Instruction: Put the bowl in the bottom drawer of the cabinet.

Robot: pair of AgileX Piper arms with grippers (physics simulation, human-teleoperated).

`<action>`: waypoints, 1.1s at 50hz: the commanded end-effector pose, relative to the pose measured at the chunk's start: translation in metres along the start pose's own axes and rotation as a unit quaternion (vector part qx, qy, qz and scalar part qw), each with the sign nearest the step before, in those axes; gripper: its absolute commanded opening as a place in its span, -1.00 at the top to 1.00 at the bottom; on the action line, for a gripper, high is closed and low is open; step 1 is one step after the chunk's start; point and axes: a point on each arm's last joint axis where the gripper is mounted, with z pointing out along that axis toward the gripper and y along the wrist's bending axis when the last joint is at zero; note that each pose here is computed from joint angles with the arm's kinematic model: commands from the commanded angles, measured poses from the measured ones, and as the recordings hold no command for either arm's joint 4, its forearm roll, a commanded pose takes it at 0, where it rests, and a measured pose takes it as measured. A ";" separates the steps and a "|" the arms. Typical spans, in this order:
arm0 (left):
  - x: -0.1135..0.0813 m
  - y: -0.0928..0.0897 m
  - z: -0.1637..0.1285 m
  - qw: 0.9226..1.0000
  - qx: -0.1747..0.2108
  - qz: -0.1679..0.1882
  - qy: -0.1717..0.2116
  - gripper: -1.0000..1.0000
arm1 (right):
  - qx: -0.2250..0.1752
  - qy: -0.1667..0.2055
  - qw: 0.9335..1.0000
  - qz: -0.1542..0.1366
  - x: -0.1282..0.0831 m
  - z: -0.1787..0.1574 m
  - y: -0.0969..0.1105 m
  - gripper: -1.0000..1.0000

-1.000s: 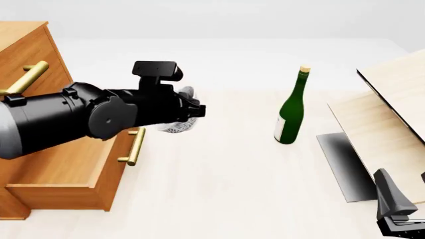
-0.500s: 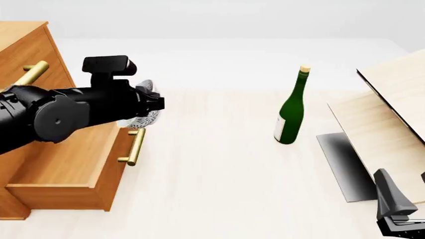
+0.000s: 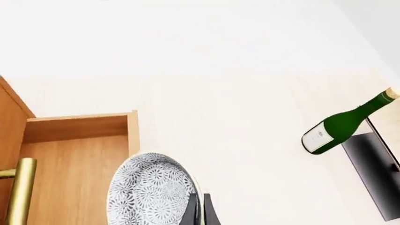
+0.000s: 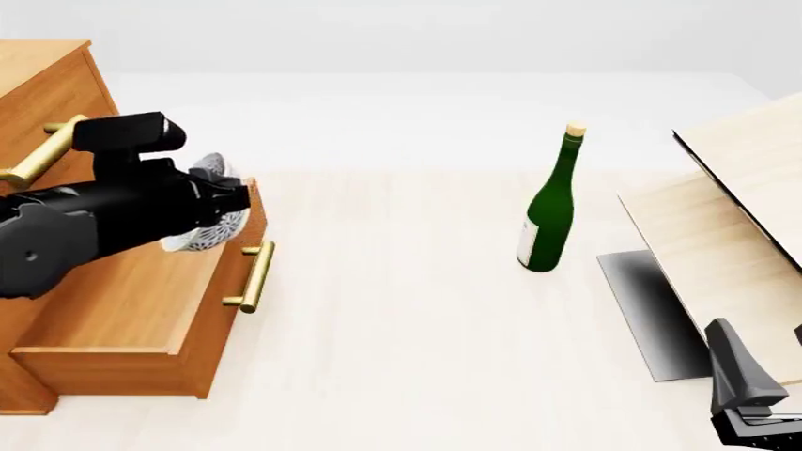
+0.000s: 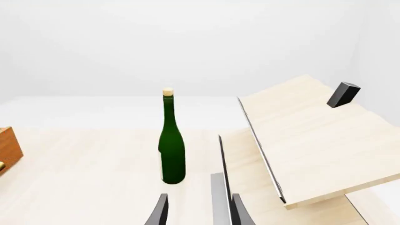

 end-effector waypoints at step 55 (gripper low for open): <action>0.036 0.056 -0.010 0.994 -0.089 -0.067 -0.017 1.00 | 0.000 0.000 1.000 0.000 0.000 0.000 0.000 -1.00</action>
